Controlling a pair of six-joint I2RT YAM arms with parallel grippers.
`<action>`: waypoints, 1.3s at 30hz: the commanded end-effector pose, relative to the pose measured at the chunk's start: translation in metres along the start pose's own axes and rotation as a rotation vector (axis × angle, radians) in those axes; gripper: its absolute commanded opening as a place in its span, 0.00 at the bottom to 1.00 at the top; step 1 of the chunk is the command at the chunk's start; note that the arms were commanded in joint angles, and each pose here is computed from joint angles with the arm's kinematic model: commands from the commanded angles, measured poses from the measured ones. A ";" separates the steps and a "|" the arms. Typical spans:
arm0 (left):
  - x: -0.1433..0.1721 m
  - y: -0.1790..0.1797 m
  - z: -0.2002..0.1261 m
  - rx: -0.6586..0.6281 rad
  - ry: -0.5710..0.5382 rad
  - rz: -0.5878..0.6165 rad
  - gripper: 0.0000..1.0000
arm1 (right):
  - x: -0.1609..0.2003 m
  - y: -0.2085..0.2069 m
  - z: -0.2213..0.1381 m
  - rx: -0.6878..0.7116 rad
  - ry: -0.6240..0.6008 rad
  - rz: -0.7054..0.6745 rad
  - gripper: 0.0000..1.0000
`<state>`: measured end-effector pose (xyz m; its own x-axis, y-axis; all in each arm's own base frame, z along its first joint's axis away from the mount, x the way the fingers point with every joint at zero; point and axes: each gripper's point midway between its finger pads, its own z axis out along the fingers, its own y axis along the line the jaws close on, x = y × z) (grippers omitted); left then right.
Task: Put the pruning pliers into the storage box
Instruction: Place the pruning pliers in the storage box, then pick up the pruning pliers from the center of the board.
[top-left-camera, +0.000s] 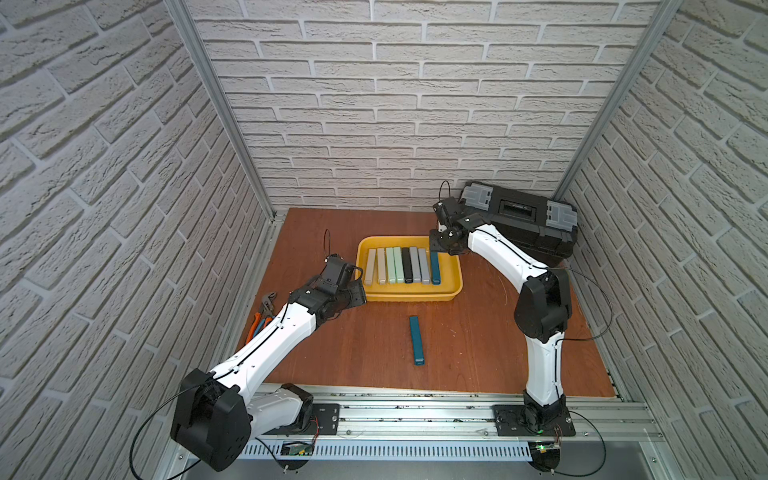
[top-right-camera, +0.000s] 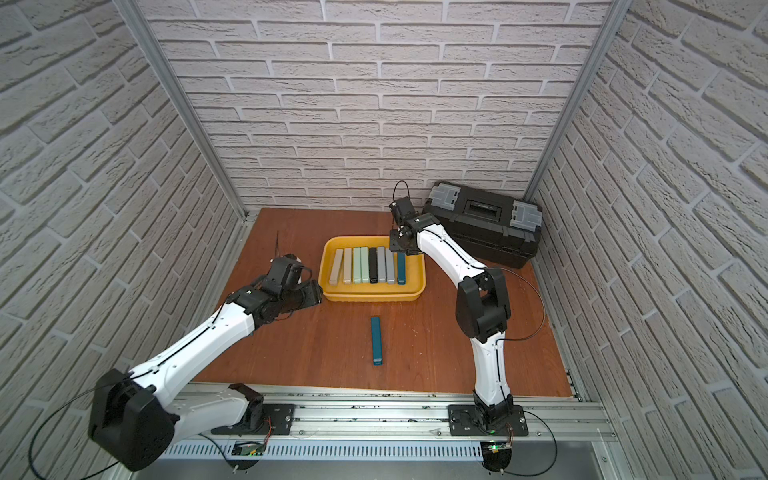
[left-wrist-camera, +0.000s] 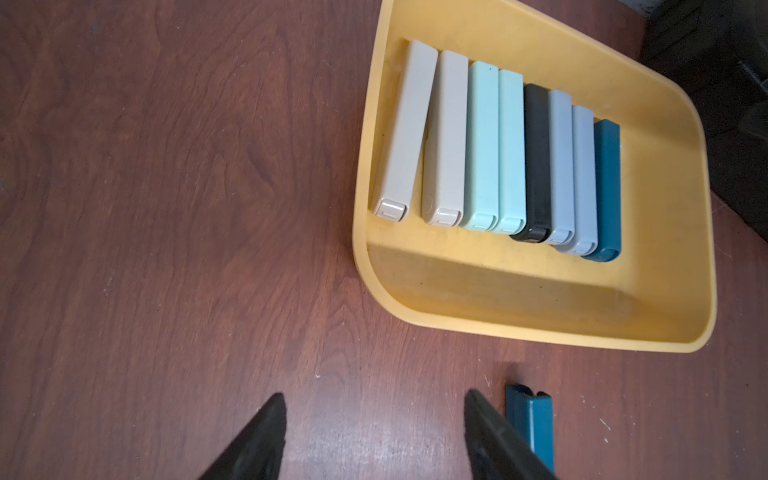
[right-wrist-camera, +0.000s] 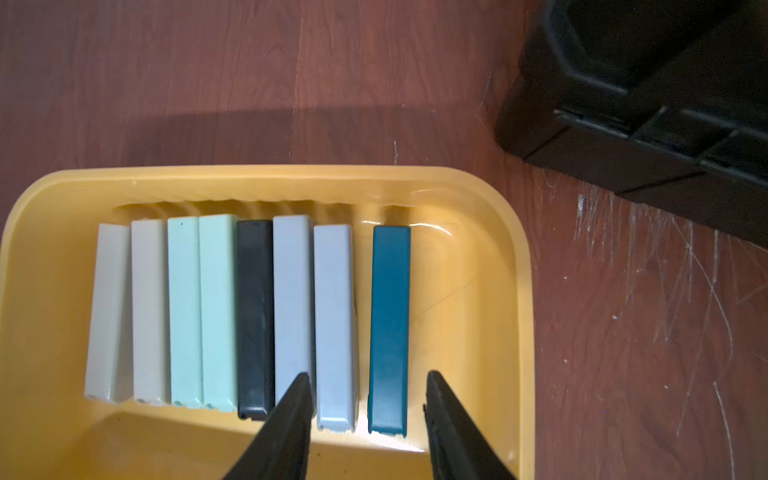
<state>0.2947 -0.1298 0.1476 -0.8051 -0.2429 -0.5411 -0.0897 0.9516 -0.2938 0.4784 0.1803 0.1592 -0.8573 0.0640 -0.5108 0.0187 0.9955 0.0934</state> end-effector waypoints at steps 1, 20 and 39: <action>-0.012 -0.010 -0.008 0.032 -0.038 0.012 0.68 | 0.003 0.010 -0.054 -0.022 -0.076 -0.046 0.47; -0.019 -0.001 -0.017 0.004 -0.080 0.044 0.68 | 0.204 0.038 -0.107 -0.078 0.143 -0.171 0.54; -0.011 0.006 -0.017 -0.006 -0.066 0.045 0.68 | 0.277 0.093 -0.042 -0.084 0.305 -0.184 0.58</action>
<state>0.2945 -0.1248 0.1663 -0.7744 -0.2104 -0.5967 -0.0496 0.9604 -0.2743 0.2132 0.2840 0.0588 -0.9604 -0.1658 -0.2239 -0.1928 0.9757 0.1043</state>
